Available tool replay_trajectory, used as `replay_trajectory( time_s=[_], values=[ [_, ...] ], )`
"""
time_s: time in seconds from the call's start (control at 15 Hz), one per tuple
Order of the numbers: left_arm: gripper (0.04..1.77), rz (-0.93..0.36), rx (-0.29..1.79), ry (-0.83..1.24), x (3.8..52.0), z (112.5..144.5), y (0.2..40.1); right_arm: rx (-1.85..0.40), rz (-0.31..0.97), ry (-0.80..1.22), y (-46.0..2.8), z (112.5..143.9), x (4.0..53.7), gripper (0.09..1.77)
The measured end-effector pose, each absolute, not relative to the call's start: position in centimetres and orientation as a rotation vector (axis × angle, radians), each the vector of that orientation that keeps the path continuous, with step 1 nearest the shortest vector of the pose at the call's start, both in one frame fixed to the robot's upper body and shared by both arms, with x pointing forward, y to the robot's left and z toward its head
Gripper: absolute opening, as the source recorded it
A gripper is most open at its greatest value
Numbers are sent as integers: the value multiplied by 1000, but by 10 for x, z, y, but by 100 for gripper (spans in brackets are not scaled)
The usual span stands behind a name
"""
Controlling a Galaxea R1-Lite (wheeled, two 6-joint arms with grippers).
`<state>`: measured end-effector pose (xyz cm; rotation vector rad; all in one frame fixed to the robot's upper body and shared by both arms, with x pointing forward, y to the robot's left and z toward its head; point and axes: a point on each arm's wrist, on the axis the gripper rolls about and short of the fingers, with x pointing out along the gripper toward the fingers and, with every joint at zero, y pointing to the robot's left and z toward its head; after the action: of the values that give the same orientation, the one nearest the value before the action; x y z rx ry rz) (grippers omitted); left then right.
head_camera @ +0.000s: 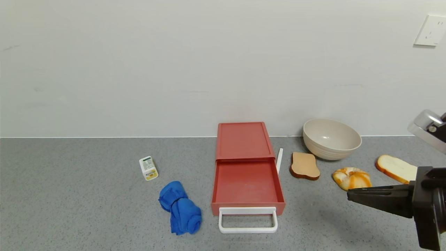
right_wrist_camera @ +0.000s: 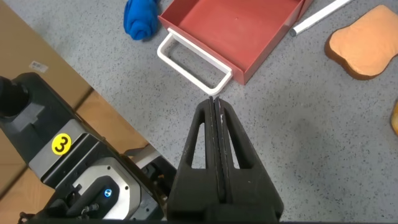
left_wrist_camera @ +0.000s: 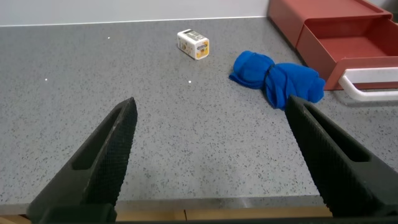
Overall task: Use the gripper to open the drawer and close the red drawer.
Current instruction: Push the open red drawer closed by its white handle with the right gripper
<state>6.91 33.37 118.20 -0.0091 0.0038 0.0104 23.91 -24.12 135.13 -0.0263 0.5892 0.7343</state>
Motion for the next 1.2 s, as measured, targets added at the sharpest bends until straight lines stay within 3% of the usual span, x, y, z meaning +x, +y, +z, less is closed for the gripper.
replay_trajectory(
  time_s=[0.6, 0.87, 1.2],
  values=[
    [172, 10, -9, 4, 69, 1182, 334, -11, 710, 586, -232, 1357, 242, 11],
    [172, 10, -9, 4, 69, 1182, 334, -3, 628, 633, -196, 1355, 253, 11],
    [172, 10, -8, 4, 69, 1182, 334, -34, 629, 731, -143, 1334, 265, 11]
  ],
)
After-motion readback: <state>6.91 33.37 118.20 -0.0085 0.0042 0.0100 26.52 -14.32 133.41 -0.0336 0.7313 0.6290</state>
